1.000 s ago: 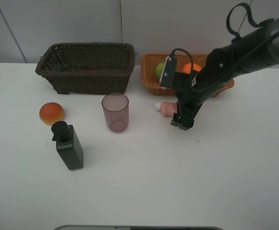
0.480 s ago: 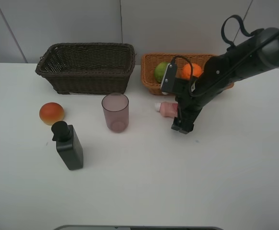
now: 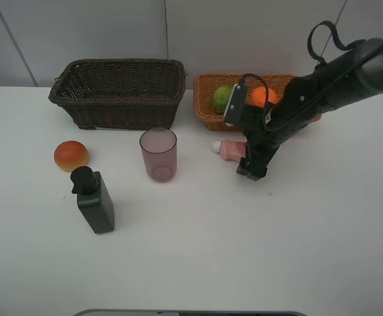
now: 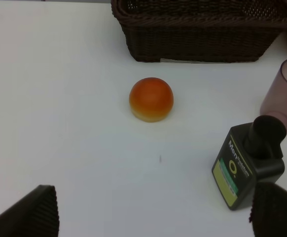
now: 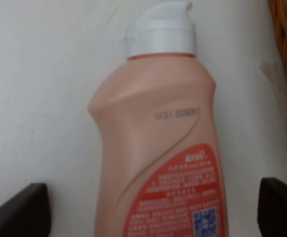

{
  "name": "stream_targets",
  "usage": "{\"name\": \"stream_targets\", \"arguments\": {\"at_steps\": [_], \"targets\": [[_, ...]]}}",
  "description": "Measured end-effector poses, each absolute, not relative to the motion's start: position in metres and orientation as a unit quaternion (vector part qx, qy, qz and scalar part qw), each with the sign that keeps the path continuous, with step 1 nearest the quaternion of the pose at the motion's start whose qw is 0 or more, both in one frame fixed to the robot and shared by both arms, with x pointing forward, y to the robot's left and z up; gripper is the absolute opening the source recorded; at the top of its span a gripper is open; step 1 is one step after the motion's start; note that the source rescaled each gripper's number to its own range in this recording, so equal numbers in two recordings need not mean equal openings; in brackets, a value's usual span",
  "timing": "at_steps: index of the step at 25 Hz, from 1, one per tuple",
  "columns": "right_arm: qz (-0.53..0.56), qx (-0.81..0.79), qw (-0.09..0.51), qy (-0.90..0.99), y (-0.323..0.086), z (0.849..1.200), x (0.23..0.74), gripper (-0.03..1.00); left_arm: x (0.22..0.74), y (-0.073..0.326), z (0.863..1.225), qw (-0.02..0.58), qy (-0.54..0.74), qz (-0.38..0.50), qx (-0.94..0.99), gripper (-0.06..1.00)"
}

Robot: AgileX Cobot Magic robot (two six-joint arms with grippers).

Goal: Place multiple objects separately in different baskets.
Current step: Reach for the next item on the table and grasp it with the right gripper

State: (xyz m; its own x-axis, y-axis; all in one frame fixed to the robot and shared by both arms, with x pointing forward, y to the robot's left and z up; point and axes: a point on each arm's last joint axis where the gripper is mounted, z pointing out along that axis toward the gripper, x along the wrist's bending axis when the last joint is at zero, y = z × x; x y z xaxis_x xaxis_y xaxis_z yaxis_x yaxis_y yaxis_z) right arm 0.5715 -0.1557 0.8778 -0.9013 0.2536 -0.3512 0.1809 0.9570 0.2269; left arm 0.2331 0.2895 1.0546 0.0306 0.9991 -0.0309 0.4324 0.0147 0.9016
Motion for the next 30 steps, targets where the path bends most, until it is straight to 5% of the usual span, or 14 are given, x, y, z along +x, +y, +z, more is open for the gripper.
{"name": "stream_targets", "arguments": {"at_steps": [8, 13, 24, 26, 29, 30], "targets": [[0.098, 0.112, 0.196, 0.969, -0.1544, 0.8758, 0.5740, 0.84, 0.2331, 0.2895, 1.0546, 0.392, 0.595, 0.362, 0.602, 1.00], [0.099, 0.113, 0.196, 0.969, -0.1544, 0.8758, 0.5740, 0.70, 0.2331, 0.2895, 1.0546, 0.392, 0.595, 0.362, 0.602, 1.00], [0.097, 0.114, 0.193, 0.970, -0.1546, 0.8755, 0.5735, 0.65, 0.2331, 0.2895, 1.0546, 0.392, 0.595, 0.362, 0.602, 1.00], [0.096, 0.115, 0.192, 0.970, -0.1547, 0.8751, 0.5733, 0.54, 0.2331, 0.2895, 1.0546, 0.392, 0.595, 0.362, 0.602, 1.00], [0.093, 0.114, 0.187, 0.971, -0.1547, 0.8729, 0.5727, 0.04, 0.2331, 0.2895, 1.0546, 0.392, 0.595, 0.362, 0.602, 1.00], [0.093, 0.114, 0.187, 0.971, -0.1547, 0.8728, 0.5727, 0.00, 0.2331, 0.2895, 1.0546, 0.392, 0.595, 0.362, 0.602, 1.00]]}}
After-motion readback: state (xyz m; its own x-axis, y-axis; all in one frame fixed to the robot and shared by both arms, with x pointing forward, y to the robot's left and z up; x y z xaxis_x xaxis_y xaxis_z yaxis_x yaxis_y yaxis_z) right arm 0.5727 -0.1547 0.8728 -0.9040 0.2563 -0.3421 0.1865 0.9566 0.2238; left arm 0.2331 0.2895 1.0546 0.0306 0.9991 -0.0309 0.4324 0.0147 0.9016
